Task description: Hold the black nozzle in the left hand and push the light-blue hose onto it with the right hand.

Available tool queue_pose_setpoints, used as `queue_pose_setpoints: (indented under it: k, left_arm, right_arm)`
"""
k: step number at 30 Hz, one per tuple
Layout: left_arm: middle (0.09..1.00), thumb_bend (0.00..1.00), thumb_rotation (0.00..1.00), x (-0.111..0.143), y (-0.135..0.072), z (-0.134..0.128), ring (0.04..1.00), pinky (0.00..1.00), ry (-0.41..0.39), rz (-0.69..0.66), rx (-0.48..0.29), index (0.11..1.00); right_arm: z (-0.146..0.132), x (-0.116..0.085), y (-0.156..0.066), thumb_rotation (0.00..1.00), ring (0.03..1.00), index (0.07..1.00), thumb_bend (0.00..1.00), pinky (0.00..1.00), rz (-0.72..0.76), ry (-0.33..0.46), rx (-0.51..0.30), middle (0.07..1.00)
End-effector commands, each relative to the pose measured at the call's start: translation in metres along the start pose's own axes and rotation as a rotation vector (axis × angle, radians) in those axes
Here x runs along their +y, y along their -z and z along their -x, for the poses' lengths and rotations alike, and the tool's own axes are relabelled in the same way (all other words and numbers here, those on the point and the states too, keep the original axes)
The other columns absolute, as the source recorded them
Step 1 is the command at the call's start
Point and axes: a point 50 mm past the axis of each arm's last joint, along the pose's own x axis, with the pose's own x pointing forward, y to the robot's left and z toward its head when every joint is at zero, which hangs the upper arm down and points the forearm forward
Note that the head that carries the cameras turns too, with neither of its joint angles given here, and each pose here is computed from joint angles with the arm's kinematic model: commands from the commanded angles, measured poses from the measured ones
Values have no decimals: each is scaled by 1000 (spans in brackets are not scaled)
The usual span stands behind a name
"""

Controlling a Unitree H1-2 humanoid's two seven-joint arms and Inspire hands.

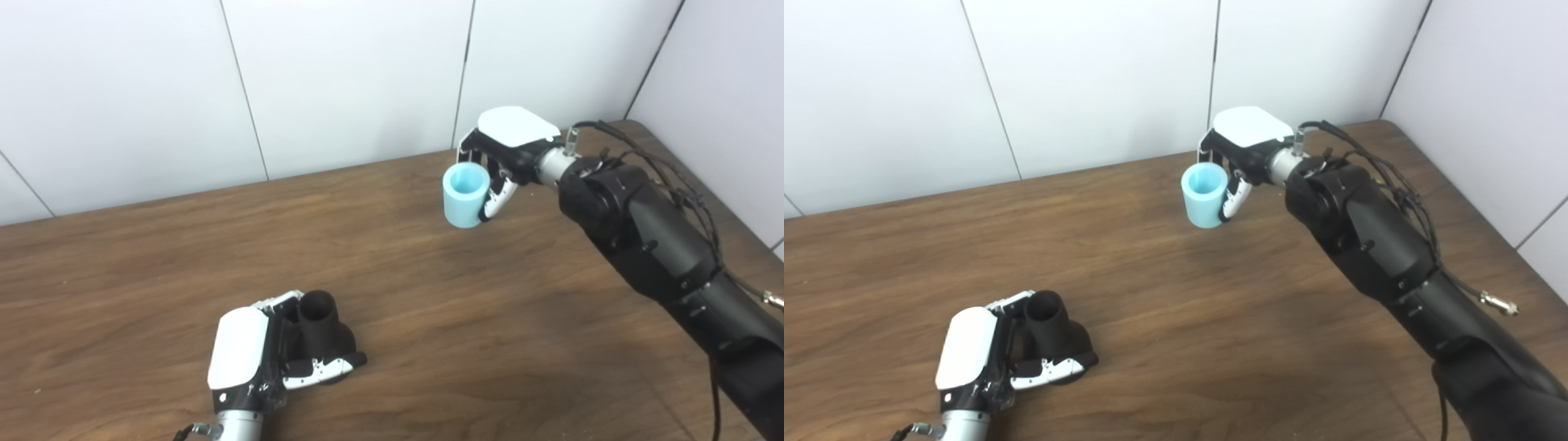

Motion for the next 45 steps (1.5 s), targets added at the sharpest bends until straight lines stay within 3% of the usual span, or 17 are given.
queue_pose_setpoints:
  k: [1,16,30,42,45]
  left_arm:
    - [440,522,0,-16,5,15,563,625,71,-13,55,513]
    - [436,522,0,-12,9,12,560,598,63,-21,66,513]
    - [431,522,0,-5,12,11,553,595,61,-40,62,513]
    - [431,521,0,-6,11,9,549,579,62,-41,57,514]
    - [429,522,0,-7,10,10,547,570,65,-41,58,513]
  right_arm:
    - [1,-21,-5,0,409,499,499,330,37,59,-15,520]
    - [3,-4,-20,0,404,511,497,313,-25,59,-62,512]
    - [5,16,-19,0,411,514,497,329,-58,20,-42,521]
    - [8,10,-21,0,405,515,498,333,-62,38,-53,514]
    - [9,2,-21,0,405,507,500,367,-87,93,-57,514]
